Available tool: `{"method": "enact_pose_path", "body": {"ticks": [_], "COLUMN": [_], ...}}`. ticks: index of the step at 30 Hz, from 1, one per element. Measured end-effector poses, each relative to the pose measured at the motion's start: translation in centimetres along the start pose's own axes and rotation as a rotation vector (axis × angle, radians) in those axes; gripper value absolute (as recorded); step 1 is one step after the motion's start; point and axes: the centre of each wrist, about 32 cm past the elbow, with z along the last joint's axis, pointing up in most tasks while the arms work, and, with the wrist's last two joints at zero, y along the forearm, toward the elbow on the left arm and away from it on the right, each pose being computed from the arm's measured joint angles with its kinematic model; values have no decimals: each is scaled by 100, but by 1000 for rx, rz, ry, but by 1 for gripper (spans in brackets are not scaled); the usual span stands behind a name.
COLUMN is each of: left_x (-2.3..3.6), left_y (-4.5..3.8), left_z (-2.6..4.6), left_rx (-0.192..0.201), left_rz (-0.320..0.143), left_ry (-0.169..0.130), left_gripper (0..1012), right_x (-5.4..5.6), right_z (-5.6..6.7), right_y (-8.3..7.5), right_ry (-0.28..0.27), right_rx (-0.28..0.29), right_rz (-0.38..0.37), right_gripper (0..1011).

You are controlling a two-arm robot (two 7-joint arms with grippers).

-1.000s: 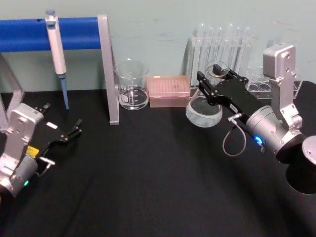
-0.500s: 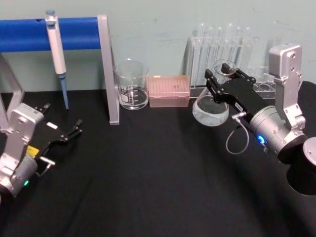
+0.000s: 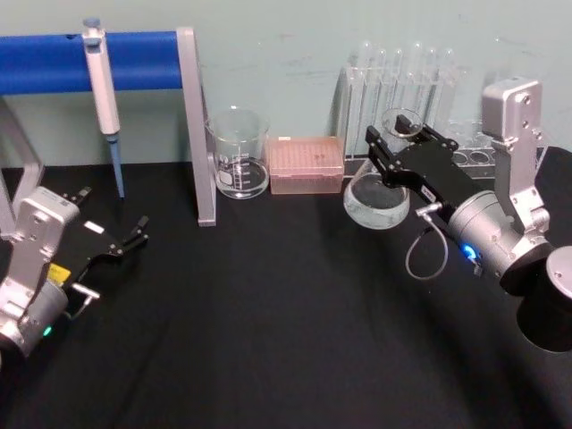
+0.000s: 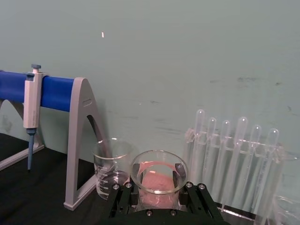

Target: Grasp the erlenmeyer flask with one hand, shake it three times, then place it back.

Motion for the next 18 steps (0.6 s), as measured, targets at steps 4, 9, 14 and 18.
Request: {"method": "enact_pose_path", "body": {"ticks": [4,9,14,18], "left_x": [0,0,0,0], "left_y": [0,0,0,0], "left_z": [0,0,0,0], "left_rx": [0,0,0,0], "left_rz": [0,0,0,0], "left_ry": [0,0,0,0], "left_gripper": [1001,1001,1001,1001], "right_x": [-15,-30,-48,-48], "right_z": [-7,-10,-17,-24], "right_y": [9,20,41,54], "right_ry": [1,4,6,7], "right_rx": [-4,-3,-4,-4], "right_rz": [17,50,109,158], "right_gripper": [449,449,449,449]}}
